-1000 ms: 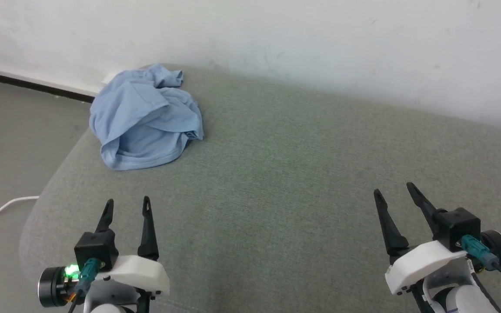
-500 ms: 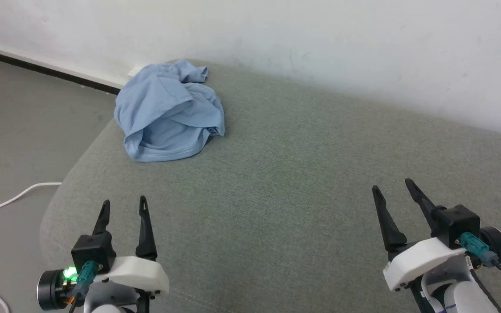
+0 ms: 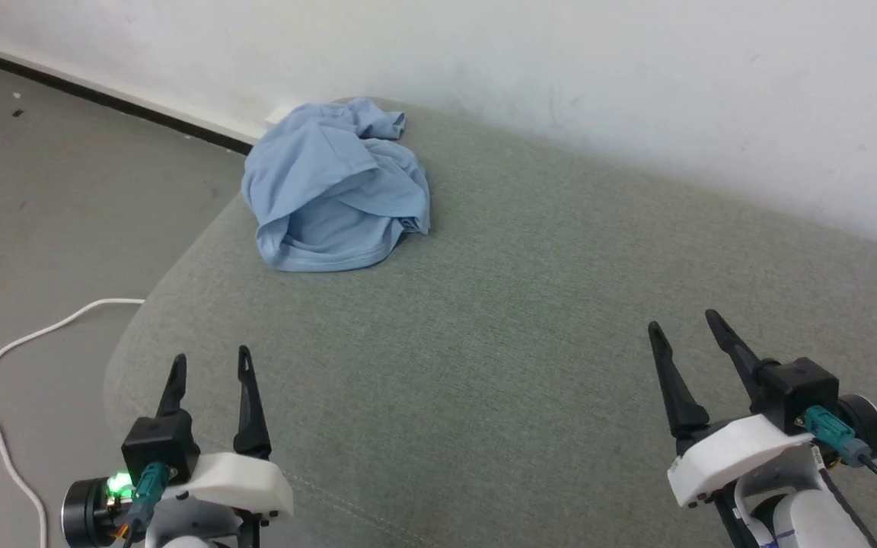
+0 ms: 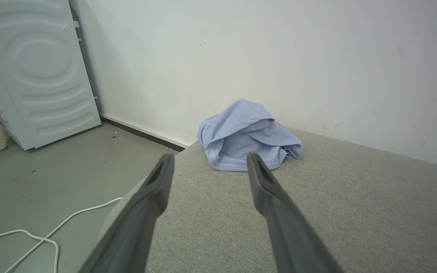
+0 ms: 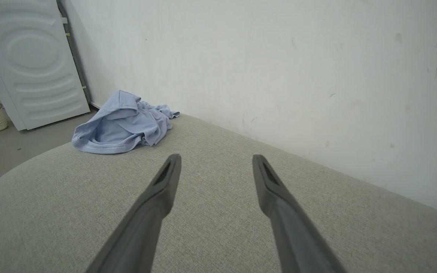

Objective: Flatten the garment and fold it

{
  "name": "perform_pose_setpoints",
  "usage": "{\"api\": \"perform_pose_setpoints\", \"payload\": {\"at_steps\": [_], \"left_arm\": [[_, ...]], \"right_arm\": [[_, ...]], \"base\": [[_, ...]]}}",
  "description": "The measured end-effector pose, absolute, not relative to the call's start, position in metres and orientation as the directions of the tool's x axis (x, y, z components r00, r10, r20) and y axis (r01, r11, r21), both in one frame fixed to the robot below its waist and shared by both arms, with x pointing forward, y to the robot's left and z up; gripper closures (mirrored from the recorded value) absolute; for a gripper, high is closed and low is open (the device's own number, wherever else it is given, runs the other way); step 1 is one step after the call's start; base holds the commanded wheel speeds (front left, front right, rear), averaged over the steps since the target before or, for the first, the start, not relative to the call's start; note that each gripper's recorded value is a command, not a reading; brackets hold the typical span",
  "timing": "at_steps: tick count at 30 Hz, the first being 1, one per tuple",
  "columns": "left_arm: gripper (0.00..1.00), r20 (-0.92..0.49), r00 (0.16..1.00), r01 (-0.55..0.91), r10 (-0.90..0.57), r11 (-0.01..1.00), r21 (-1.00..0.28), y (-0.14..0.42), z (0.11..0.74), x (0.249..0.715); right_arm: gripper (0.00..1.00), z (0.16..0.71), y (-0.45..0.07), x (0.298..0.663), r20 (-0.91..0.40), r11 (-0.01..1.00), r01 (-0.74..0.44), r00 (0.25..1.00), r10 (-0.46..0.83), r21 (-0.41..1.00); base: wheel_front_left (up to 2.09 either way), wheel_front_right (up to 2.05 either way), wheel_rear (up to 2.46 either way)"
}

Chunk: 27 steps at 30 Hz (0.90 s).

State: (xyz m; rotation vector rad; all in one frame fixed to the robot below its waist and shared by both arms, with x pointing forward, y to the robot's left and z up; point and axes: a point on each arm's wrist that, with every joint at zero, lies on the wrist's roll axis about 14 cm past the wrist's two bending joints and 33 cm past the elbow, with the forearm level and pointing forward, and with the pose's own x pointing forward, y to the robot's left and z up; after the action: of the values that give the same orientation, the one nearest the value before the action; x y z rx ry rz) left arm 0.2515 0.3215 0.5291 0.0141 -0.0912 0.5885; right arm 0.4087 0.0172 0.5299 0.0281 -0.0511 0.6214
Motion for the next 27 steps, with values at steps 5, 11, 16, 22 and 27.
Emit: {"api": "perform_pose_setpoints", "payload": {"at_steps": [5, 11, 16, 22, 27], "left_arm": [[0.00, 0.099, 0.809, -0.582, 0.579, 0.813, -0.010, 0.328, 0.530, 0.241], [0.00, 0.094, 0.785, -0.614, 0.612, 0.789, -0.009, 0.335, 0.527, 0.226], [0.00, 0.093, 0.761, -0.644, 0.642, 0.765, -0.013, 0.343, 0.526, 0.212], [0.00, 0.107, 0.730, -0.678, 0.675, 0.735, -0.013, 0.350, 0.527, 0.199], [0.00, 0.112, 0.708, -0.701, 0.697, 0.713, -0.013, 0.356, 0.528, 0.189]], "right_arm": [[0.00, 0.532, 0.029, 0.407, 0.065, 0.793, -0.609, 0.792, 0.607, 0.015], [0.00, 0.534, 0.044, 0.405, 0.074, 0.768, -0.640, 0.767, 0.637, 0.020], [0.00, 0.536, 0.055, 0.403, 0.082, 0.748, -0.663, 0.747, 0.660, 0.023], [0.00, 0.535, 0.067, 0.400, 0.083, 0.726, -0.688, 0.725, 0.684, 0.023], [0.00, 0.536, 0.078, 0.399, 0.088, 0.706, -0.708, 0.705, 0.703, 0.027]], "base": [[0.00, 0.00, 0.00], [0.00, 0.00, 0.00], [0.00, 0.00, 0.00], [0.00, 0.00, 0.00], [0.00, 0.00, 0.00]]}}
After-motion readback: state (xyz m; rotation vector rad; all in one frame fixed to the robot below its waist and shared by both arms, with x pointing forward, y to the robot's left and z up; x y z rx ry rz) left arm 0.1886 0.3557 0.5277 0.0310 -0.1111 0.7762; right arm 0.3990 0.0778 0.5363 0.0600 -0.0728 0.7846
